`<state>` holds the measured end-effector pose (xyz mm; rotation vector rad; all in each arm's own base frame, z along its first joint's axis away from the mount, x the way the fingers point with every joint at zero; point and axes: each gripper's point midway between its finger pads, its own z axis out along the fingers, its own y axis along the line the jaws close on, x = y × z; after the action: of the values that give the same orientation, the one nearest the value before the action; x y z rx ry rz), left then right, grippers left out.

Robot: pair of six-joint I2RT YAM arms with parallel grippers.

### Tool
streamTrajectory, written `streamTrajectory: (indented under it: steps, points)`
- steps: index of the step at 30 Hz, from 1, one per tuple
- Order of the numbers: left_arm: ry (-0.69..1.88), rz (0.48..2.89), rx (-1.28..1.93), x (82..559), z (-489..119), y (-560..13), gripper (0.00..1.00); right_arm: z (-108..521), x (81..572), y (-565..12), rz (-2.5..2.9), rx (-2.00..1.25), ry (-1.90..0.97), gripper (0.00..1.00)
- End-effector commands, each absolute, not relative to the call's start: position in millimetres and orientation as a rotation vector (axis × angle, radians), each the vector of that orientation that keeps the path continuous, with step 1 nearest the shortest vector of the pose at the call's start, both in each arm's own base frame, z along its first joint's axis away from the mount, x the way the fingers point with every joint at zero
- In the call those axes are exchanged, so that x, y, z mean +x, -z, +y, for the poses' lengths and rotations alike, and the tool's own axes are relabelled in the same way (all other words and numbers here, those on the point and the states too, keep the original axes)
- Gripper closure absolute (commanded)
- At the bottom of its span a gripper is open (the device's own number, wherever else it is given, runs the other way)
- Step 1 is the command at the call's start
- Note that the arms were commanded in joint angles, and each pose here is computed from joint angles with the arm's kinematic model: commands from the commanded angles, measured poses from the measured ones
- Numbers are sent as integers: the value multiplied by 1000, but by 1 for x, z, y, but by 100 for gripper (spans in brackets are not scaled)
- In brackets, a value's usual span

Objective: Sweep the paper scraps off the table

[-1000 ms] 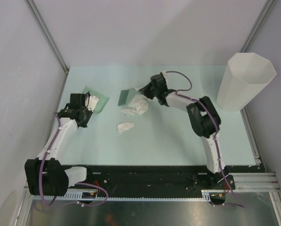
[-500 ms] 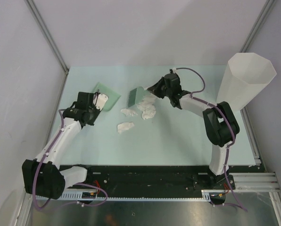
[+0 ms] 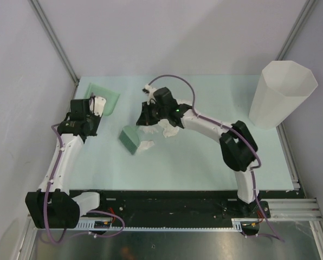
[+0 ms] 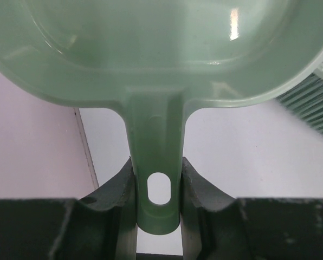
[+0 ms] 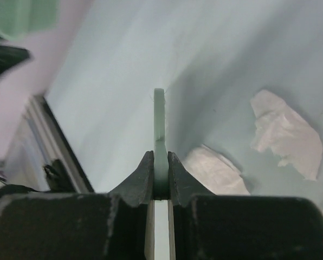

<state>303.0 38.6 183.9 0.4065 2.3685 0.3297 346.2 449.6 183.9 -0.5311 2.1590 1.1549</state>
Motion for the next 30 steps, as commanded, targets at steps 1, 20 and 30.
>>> streamTrajectory:
  steps: [1, 20, 30]
  points:
    - [-326, 2315, 374, 308, 41, -200, 100, 432, 342, -137, 2348, -687, -917, 100]
    - [-136, 2582, 853, 251, -49, -111, 100, 315, 382, -271, 2144, -489, -740, 100]
    - [200, 2637, 1160, 213, -148, -85, 100, 178, 353, -346, 2044, -191, -188, 100]
